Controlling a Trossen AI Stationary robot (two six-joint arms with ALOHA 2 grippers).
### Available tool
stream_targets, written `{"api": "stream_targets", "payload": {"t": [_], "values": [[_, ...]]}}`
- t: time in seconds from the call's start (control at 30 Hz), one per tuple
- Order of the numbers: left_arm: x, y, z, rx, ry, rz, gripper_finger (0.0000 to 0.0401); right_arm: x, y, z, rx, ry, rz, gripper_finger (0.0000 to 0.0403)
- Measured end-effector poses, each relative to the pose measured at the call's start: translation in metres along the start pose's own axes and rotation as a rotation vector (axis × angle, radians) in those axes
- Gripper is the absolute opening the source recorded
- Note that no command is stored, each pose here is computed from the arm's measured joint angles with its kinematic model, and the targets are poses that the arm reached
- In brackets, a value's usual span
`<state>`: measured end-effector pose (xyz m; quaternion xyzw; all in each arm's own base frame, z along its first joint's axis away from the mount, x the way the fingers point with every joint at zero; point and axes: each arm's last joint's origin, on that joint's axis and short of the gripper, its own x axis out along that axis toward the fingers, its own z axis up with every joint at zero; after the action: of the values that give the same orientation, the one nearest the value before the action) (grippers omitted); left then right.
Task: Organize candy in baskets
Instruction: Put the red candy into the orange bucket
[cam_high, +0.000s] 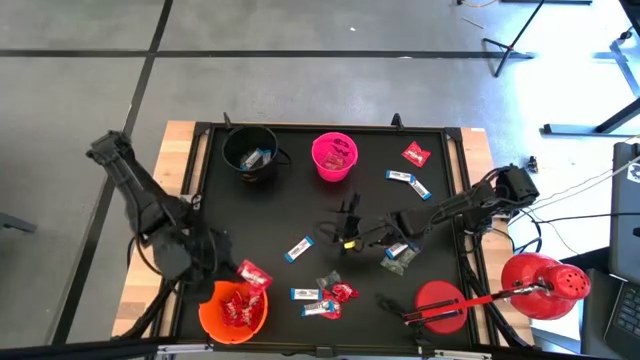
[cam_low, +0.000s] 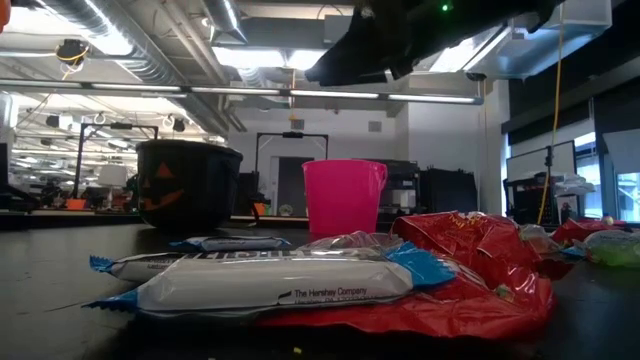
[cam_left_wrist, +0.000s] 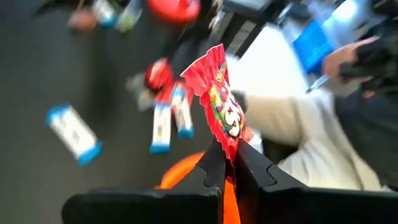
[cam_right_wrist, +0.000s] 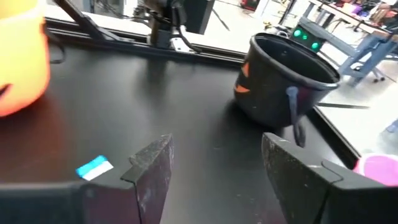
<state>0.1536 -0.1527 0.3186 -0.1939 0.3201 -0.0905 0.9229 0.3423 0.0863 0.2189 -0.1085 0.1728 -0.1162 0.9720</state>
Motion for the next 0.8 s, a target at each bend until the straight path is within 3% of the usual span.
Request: {"api": "stream_targets", "payload": {"t": [0.13,0.5,0.67,0.8], "values": [[0.008,-0.014,-0.005,-0.097,0.169,0.080,0.0002,-0.005,0.009,0.001,0.015,-0.007,0.026,0.0241],[0.040,-0.034,-0.029,-0.370,0.518,0.091,0.0013,-0.016,0.026,0.005,0.068,-0.048,0.080,0.0241],[0.040,-0.035,-0.031,-0.420,0.575,0.083,0.0021,-0.016,0.029,0.007,0.163,-0.067,0.204,0.0241],[0.039,-0.032,-0.032,-0.415,0.597,0.114,0.0022,-0.016,0.029,0.007,0.169,-0.064,0.217,0.0241]]}}
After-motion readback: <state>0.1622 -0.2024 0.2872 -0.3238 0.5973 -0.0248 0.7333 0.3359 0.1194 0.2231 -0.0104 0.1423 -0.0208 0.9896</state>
